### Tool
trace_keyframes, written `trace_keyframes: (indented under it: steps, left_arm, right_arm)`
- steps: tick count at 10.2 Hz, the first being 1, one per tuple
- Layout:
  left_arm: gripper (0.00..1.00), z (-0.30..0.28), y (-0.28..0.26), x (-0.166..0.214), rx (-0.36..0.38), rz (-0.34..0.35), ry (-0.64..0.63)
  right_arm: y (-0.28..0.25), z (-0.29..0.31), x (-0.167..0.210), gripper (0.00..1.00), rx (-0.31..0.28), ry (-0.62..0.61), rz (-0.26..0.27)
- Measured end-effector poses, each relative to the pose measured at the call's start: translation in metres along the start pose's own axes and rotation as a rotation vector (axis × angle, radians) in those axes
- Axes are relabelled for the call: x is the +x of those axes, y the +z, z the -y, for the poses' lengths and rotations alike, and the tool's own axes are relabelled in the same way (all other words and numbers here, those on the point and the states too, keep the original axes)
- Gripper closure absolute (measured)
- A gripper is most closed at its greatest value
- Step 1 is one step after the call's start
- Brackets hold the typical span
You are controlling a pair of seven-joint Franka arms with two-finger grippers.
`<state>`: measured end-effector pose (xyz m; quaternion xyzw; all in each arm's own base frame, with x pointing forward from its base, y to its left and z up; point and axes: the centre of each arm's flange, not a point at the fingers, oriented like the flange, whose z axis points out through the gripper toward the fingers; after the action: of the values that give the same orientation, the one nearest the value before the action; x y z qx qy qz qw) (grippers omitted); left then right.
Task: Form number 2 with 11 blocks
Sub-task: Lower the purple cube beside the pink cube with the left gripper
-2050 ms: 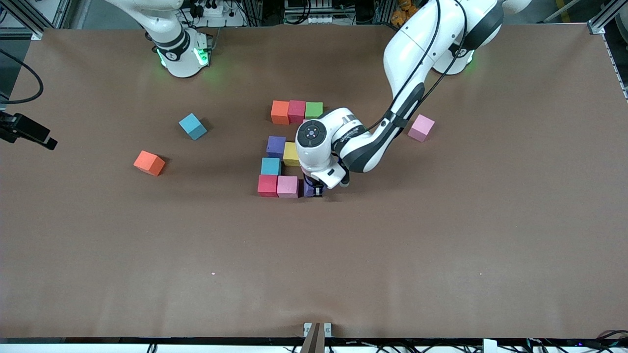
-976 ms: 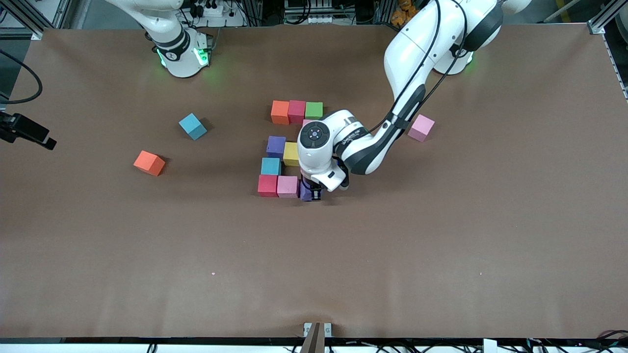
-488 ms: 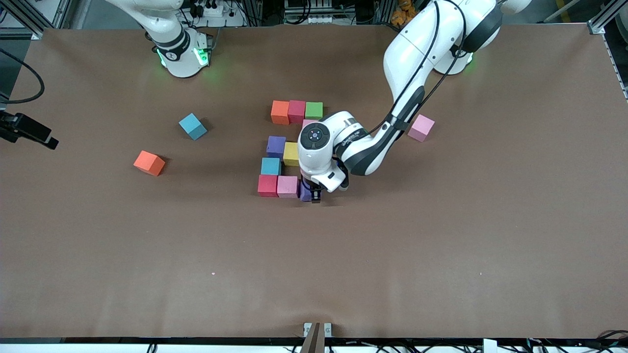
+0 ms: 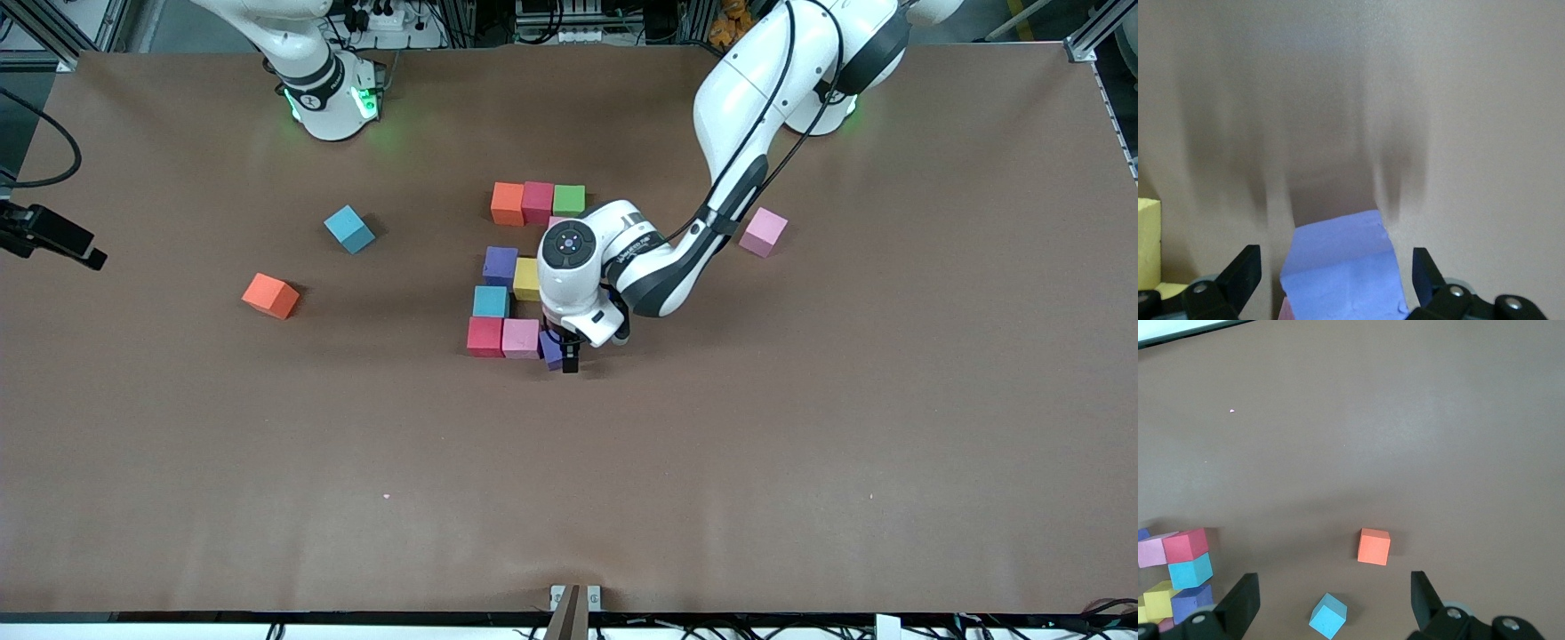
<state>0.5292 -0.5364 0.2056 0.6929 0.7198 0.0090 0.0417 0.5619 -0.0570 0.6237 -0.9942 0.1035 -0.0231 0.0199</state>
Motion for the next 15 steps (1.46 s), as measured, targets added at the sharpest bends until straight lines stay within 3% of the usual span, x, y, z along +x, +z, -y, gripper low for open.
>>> trace_keyframes:
  steps: [6, 15]
  left_arm:
    - [0.0, -0.001, -0.017, -0.008, -0.014, 0.021, 0.039]
    - [0.0, 0.015, -0.01, -0.019, 0.03, 0.045, 0.15]
  right_arm:
    - [0.0, 0.0, 0.0, 0.0, 0.0, 0.0, 0.0]
    - [0.0, 0.0, 0.0, 0.0, 0.0, 0.0, 0.0]
